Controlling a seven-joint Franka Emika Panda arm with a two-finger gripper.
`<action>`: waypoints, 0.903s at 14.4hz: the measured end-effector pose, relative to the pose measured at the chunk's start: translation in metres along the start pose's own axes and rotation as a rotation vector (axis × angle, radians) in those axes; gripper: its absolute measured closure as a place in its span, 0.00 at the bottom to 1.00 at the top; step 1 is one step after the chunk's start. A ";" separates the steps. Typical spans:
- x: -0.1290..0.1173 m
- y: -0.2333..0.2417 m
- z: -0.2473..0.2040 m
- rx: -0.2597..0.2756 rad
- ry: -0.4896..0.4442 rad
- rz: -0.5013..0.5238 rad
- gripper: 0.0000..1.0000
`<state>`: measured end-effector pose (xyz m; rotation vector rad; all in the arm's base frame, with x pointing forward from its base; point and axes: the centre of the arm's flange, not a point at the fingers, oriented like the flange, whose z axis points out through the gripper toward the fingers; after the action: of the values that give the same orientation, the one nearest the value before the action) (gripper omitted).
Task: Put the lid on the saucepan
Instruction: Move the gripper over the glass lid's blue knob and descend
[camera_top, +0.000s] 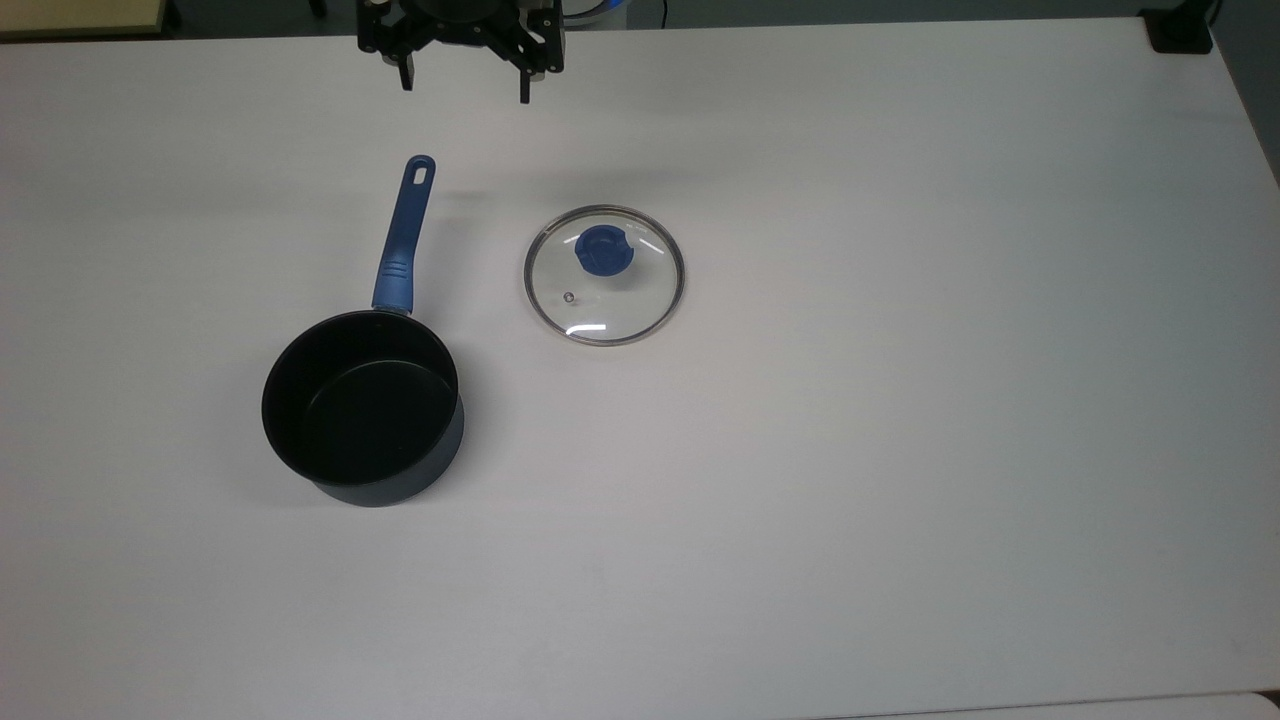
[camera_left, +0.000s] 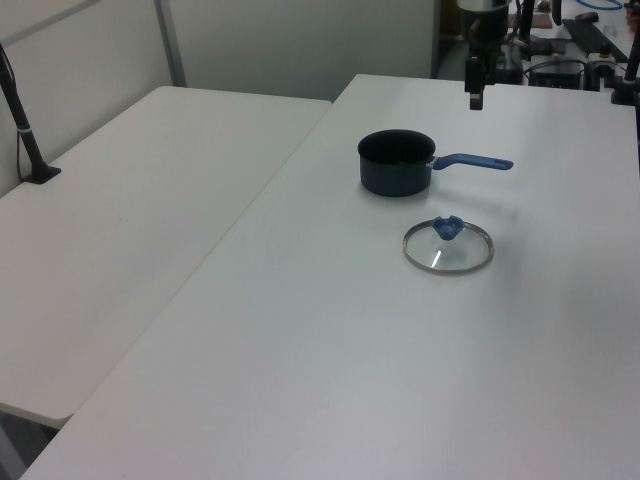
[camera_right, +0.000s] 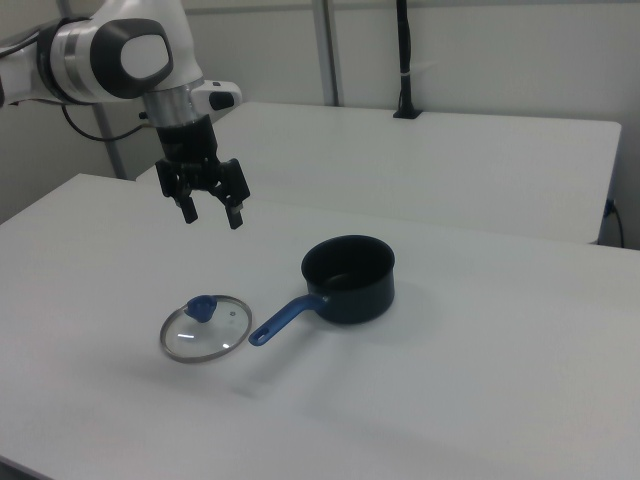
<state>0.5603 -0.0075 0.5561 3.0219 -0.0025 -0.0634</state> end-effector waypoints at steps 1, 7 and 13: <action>0.000 0.000 0.000 0.000 0.000 0.000 0.00; 0.000 -0.002 0.000 0.000 0.001 -0.028 0.00; 0.001 -0.018 0.002 0.005 -0.004 -0.113 0.00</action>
<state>0.5608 0.0099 0.5523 3.0249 0.1677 -0.0791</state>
